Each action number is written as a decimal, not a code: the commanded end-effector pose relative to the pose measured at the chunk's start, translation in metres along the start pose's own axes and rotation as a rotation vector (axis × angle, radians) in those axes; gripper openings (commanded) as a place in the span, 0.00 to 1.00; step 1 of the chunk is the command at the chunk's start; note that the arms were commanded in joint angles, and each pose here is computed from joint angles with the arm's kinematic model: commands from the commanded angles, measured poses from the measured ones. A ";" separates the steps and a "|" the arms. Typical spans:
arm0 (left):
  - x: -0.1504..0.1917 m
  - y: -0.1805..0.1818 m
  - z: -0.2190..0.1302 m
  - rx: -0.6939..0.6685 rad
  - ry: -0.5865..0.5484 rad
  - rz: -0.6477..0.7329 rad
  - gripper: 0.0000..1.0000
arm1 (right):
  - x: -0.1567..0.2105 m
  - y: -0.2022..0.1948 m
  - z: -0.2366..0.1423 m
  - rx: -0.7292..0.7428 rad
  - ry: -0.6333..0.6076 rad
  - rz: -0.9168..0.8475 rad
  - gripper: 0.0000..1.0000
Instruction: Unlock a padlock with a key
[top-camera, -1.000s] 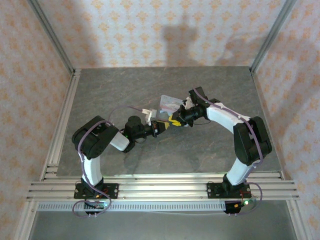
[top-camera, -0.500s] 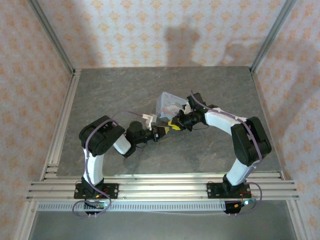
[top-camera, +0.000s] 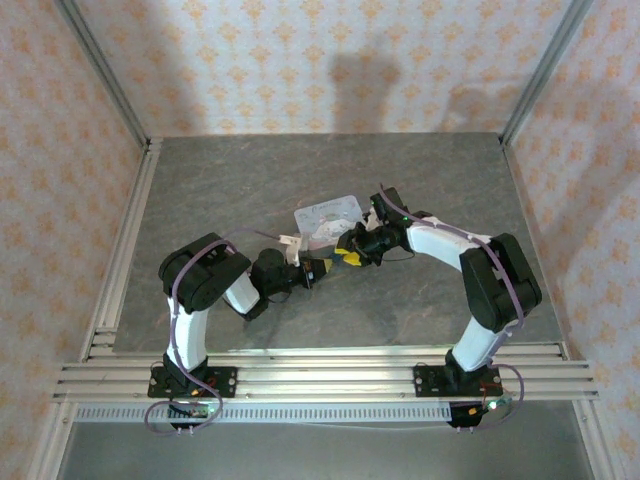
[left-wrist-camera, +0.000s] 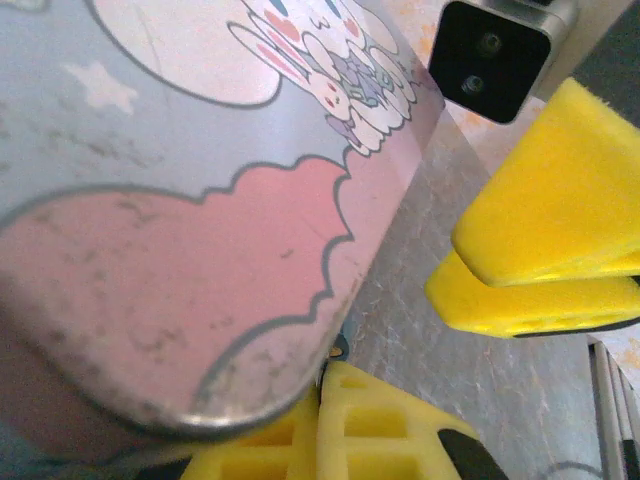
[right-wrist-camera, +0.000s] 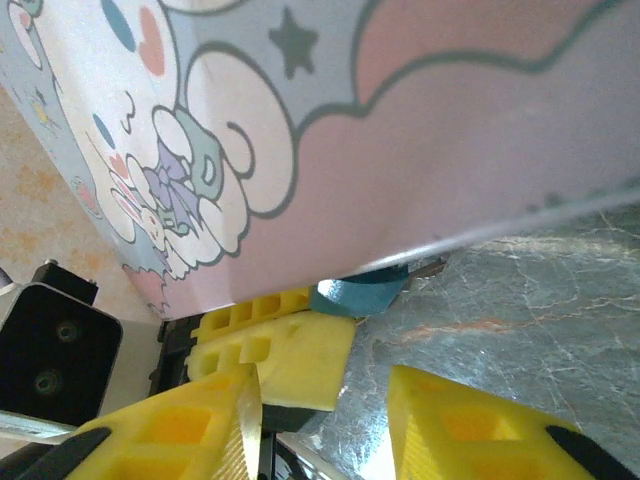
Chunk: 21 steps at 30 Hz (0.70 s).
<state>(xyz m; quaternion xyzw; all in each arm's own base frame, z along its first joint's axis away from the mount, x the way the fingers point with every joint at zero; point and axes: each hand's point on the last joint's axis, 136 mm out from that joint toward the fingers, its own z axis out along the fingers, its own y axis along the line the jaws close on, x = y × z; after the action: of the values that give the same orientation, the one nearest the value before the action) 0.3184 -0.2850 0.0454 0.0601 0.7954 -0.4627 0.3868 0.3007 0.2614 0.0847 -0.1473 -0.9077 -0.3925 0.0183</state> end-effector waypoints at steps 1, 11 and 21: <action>0.003 0.013 -0.005 -0.057 -0.013 0.012 0.00 | 0.002 0.004 -0.012 0.012 -0.046 -0.006 0.39; 0.006 0.015 -0.008 -0.071 -0.010 0.006 0.00 | -0.006 -0.001 -0.008 0.010 -0.243 0.016 0.47; 0.009 0.013 -0.010 -0.067 -0.001 -0.004 0.00 | -0.012 0.002 0.005 -0.037 -0.386 0.016 0.51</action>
<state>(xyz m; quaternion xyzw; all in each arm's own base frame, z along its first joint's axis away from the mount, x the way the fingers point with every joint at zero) 0.3181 -0.2797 0.0449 0.0526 0.7954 -0.4559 0.3960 0.2942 0.2644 0.0680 -0.2040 -0.9060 -0.3575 -0.0988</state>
